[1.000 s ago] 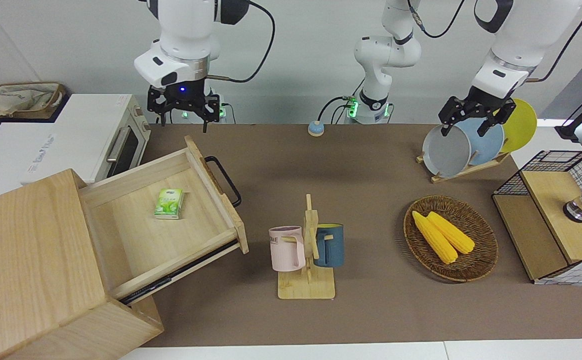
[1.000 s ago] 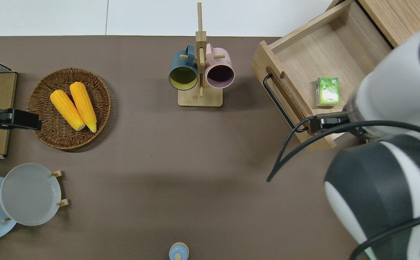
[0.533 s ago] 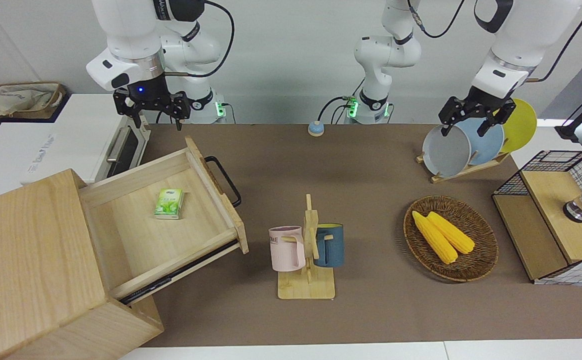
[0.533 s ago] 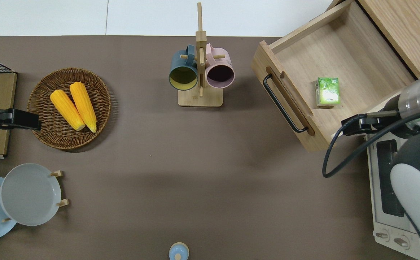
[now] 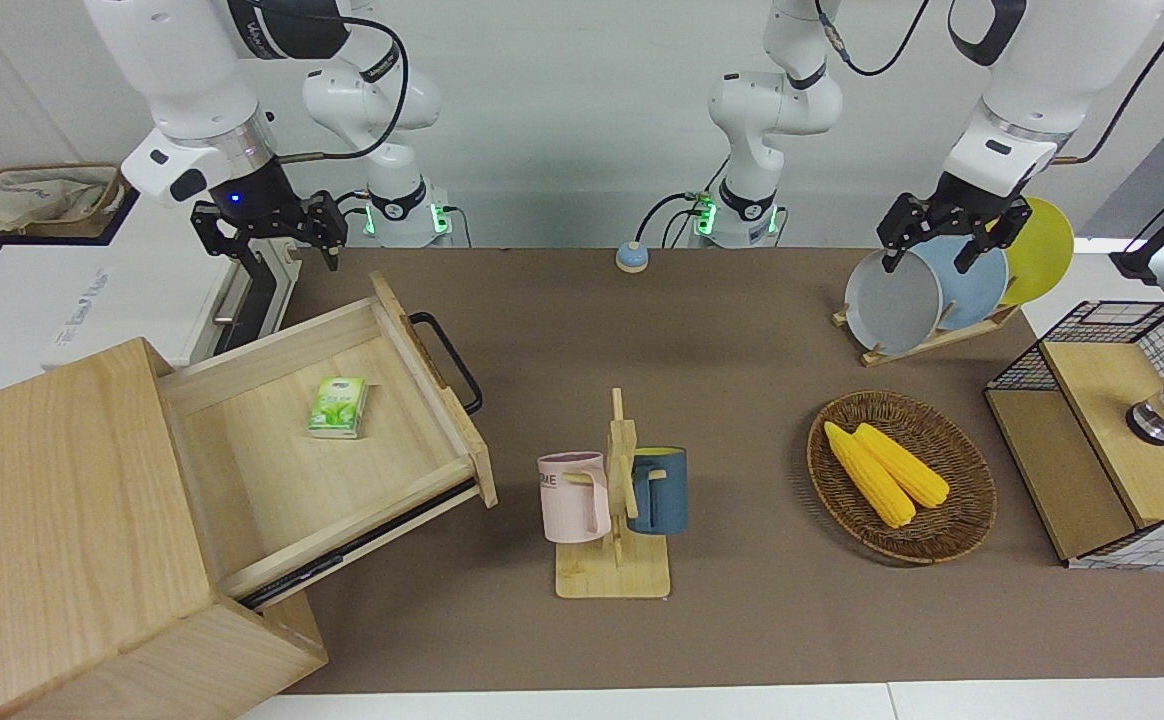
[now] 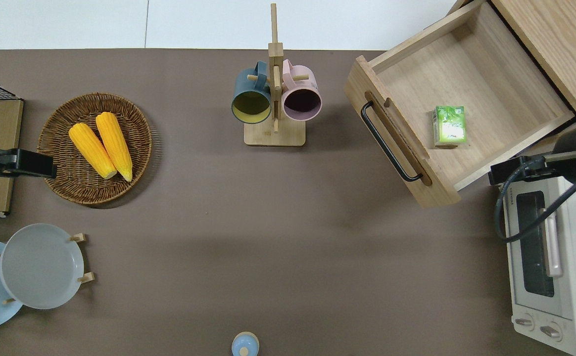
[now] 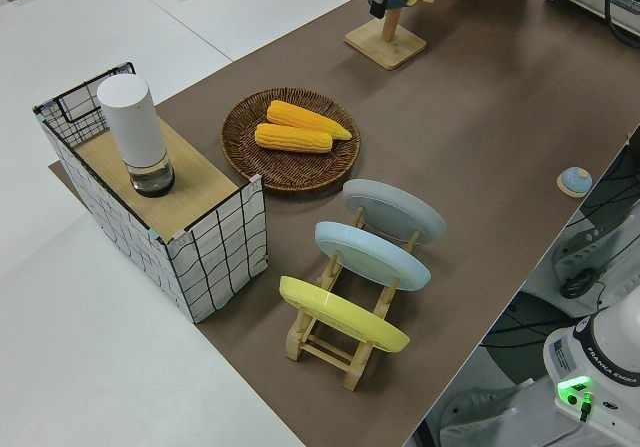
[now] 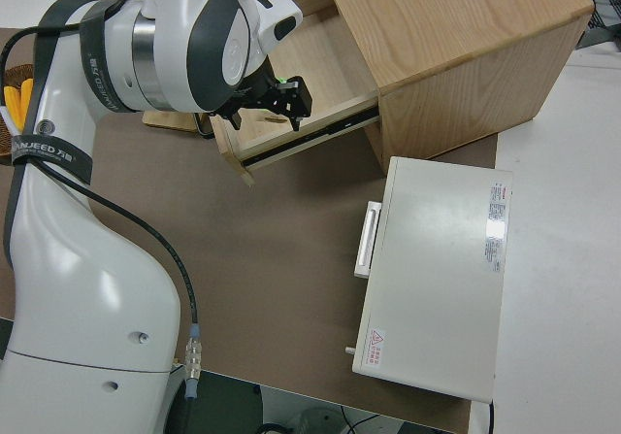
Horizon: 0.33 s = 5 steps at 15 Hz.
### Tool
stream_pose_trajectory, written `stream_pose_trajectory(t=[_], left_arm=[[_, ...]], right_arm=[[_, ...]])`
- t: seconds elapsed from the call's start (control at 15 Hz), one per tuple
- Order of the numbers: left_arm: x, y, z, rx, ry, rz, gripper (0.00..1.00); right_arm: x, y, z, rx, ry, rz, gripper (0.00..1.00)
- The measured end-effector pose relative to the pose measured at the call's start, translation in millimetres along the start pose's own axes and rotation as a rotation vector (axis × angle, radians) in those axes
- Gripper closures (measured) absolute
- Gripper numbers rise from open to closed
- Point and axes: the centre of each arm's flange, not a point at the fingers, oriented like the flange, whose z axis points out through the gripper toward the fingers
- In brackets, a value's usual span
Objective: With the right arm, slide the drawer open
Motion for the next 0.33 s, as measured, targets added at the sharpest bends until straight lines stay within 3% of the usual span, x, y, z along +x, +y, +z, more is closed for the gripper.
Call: stream_pose_trajectory(t=[0.33], left_arm=[[0.0,0.0,0.0,0.0,0.0,0.0,0.0]], right_arm=[[0.8,-1.7,-0.9,0.0,0.008,0.051,0.01]])
